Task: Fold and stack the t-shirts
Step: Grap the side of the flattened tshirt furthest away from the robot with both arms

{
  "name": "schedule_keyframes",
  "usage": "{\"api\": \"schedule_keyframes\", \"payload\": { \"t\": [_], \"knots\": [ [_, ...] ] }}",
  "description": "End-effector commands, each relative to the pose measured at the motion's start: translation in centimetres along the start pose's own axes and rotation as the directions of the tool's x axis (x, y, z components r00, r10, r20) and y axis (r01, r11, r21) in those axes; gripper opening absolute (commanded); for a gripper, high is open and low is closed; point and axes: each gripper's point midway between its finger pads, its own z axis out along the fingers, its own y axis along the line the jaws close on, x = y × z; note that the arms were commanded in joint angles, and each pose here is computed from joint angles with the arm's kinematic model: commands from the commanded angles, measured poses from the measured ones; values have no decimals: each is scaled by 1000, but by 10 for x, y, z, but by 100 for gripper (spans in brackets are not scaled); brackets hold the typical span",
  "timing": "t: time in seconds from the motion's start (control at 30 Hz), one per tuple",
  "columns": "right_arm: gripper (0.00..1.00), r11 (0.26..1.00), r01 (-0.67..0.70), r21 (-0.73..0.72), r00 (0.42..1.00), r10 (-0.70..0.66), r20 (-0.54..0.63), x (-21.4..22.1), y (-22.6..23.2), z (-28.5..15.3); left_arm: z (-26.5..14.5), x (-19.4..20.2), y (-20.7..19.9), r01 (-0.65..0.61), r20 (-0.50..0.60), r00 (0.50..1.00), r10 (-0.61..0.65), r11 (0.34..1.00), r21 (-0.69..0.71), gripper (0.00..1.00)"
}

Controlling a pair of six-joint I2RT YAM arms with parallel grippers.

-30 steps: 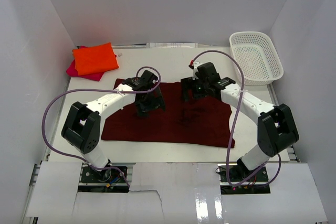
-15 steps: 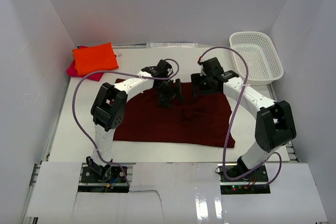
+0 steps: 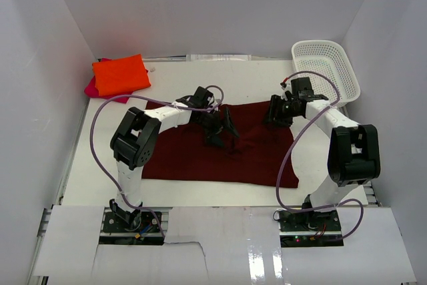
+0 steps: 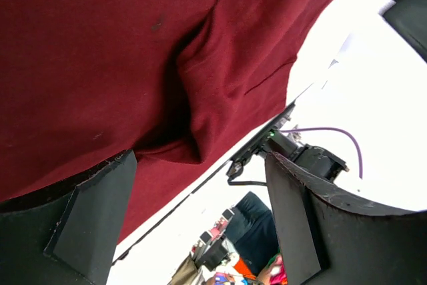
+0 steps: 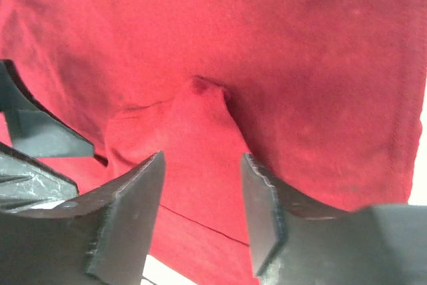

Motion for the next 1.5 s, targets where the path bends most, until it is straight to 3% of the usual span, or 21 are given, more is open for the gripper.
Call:
{"api": "schedule_keyframes", "payload": {
  "t": [0.0, 0.27, 0.63, 0.9, 0.93, 1.23, 1.33, 1.47],
  "knots": [
    [54, 992, -4, -129, 1000, 4, 1, -9, 16, 9, -19, -4, -34, -66, 38, 997, 62, 992, 111, 88],
    [50, 989, -8, -148, 999, 1, -46, -11, 7, 37, -10, -18, -29, -76, 73, 995, 70, 994, 81, 86],
    [52, 995, 8, -101, 1000, -6, 13, -29, -5, 30, -6, -26, -17, -85, 118, 990, 82, 996, 24, 83],
    [48, 990, -17, -137, 1000, 14, -22, -25, -5, 43, 2, -22, -13, -82, 105, 991, 81, 997, 11, 72],
    [43, 988, -20, -152, 999, 16, -28, -24, -4, 45, 3, -20, -13, -82, 100, 992, 80, 997, 8, 72],
    [43, 982, -39, -186, 998, 29, -59, -18, -2, 52, 6, -19, -14, -85, 91, 992, 84, 996, 11, 72],
    [32, 980, -40, -195, 998, 28, -62, -18, -1, 53, 7, -20, -13, -83, 92, 992, 82, 997, 7, 71],
    [8, 978, -31, -205, 998, 20, -53, -20, 1, 52, 8, -22, -14, -87, 95, 992, 86, 996, 5, 68]
  ]
}}
